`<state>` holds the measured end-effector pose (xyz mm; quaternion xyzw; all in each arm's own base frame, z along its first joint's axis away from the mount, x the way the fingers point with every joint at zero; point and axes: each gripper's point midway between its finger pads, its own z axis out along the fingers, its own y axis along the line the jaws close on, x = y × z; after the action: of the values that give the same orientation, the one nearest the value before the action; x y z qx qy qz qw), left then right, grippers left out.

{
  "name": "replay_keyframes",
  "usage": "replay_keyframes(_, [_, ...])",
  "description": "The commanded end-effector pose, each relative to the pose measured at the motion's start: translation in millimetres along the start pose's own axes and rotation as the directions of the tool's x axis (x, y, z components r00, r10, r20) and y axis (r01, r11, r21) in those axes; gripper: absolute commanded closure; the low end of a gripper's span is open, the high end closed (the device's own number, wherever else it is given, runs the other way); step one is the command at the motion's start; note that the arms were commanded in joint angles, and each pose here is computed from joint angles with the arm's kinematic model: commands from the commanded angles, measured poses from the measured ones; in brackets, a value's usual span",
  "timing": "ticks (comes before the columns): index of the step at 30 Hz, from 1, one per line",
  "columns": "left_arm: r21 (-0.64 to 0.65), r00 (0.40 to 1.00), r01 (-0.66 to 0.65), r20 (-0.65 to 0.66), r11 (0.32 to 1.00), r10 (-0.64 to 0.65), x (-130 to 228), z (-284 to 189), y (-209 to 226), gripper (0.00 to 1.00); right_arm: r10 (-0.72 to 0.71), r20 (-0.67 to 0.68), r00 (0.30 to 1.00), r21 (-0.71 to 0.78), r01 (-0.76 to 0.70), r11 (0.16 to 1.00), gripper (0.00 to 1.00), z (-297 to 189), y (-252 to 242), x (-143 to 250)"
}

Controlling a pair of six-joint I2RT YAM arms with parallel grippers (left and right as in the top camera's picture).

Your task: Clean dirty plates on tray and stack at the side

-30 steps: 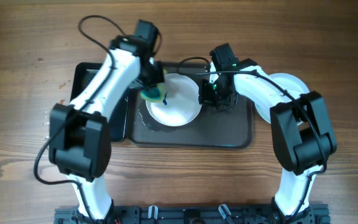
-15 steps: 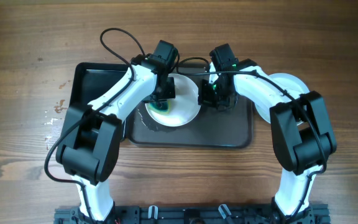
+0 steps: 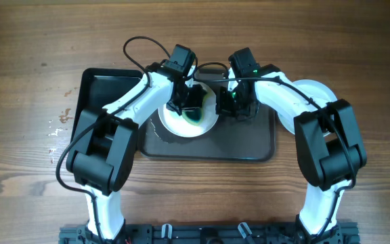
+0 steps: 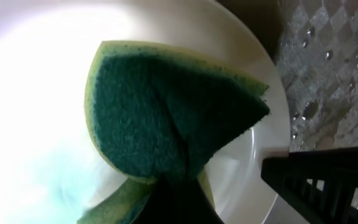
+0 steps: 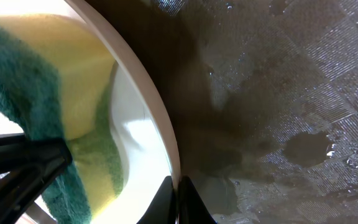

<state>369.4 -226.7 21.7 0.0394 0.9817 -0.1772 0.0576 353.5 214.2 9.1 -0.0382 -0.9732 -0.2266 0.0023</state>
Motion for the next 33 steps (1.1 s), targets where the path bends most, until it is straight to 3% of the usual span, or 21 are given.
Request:
replay_keyframes(1, [-0.232,0.990,0.120,0.095,0.965,-0.100,-13,1,53,0.96,0.011,-0.022,1.000,0.018,-0.010,1.000,0.96,6,-7,8])
replay_keyframes(3, [-0.411,0.966,0.237,0.196,0.880,-0.169,-21,-16,99,0.96,0.011,-0.022,1.000,0.018,-0.011,1.000,0.96,6,-7,8])
replay_keyframes(5, [-0.499,0.946,0.312,0.242,0.809,-0.215,-19,-29,128,0.96,0.011,-0.022,1.000,0.018,-0.011,1.000,0.96,6,-7,8])
replay_keyframes(8, [-0.510,0.955,0.295,0.178,0.808,-0.236,-5,-29,132,0.96,0.011,-0.021,1.000,0.018,-0.011,1.000,0.96,6,-7,8])
replay_keyframes(10, [-0.398,0.988,0.138,-0.005,0.907,-0.153,15,-15,102,0.96,0.010,-0.021,1.000,0.018,-0.010,1.000,0.96,6,-7,8])
replay_keyframes(12, [-0.173,0.985,0.002,-0.168,0.985,-0.032,38,-4,58,0.96,0.011,-0.021,1.000,0.017,-0.011,1.000,0.96,6,-7,8])
replay_keyframes(15, [0.160,0.965,-0.044,-0.249,0.986,0.084,54,-5,-1,0.96,0.011,-0.020,1.000,0.017,-0.010,1.000,0.96,6,-7,8])
replay_keyframes(17, [0.245,0.965,-0.030,-0.246,0.969,0.092,53,-8,-16,0.96,0.011,-0.021,1.000,0.017,-0.011,1.000,0.96,6,-7,8])
replay_keyframes(19, [0.246,0.969,-0.032,-0.229,0.969,0.090,49,-7,-17,0.96,0.011,-0.021,1.000,0.017,-0.011,1.000,0.96,6,-7,8])
replay_keyframes(26, [-0.065,0.997,0.080,0.028,0.995,-0.078,-12,1,39,0.96,0.011,-0.021,1.000,0.017,-0.011,1.000,0.96,6,-7,8])
replay_keyframes(30, [-0.461,0.944,0.281,0.289,0.842,-0.157,-38,-26,117,0.96,0.011,-0.021,1.000,0.017,-0.010,1.000,0.95,6,-7,8])
replay_keyframes(33, [-0.507,0.949,0.287,0.265,0.813,-0.170,-27,-30,125,0.96,0.011,-0.021,1.000,0.017,-0.010,1.000,0.96,6,-7,8])
